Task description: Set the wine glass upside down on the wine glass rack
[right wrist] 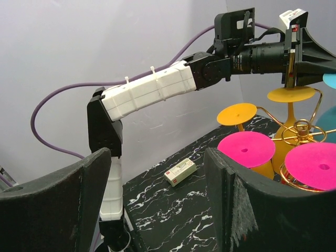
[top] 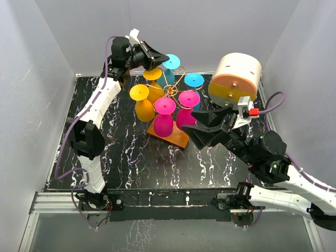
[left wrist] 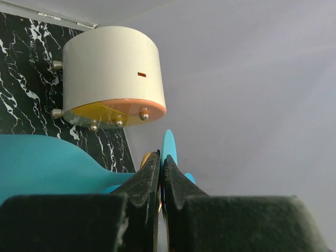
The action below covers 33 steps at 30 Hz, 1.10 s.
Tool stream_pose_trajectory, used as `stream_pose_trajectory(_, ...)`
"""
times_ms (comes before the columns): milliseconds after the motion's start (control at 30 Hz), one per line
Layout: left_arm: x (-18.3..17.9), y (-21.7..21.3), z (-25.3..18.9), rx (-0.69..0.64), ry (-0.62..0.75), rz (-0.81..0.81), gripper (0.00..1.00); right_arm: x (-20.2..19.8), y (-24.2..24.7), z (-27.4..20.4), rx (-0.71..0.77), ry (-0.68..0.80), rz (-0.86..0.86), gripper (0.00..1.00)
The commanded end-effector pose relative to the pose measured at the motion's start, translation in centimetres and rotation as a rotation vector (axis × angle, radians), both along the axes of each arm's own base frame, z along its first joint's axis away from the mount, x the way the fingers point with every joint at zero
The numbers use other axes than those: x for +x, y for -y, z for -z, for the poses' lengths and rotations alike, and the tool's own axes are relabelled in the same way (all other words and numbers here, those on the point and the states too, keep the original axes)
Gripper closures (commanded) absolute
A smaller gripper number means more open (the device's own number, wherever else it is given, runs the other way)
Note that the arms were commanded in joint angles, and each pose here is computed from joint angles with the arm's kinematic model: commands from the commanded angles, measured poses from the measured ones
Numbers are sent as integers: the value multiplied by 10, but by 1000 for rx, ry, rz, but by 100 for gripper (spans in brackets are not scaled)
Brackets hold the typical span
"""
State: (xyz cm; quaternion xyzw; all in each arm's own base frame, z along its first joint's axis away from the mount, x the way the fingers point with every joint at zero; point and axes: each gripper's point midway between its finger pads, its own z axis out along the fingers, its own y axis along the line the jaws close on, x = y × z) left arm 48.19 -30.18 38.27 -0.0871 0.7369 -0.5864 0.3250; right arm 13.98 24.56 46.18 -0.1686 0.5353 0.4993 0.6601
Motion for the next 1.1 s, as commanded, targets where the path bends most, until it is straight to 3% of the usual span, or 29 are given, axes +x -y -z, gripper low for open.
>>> stream_pose_trajectory(0, -38, -1, -44, -6, 95, 52, 100, -3, 6, -14, 57, 22, 4, 30)
stream_pose_trajectory(367, -50, 2, -52, -1, 117, 58, 100, -1, 10, -15, 70, 15, 16, 30)
stream_pose_trajectory(567, -48, 6, -39, 72, 95, 31, 100, 1, 11, -16, 80, 11, 29, 30)
stream_pose_trajectory(1067, -66, 8, -48, 20, 101, 54, 100, 3, 13, -17, 82, 11, 46, 30)
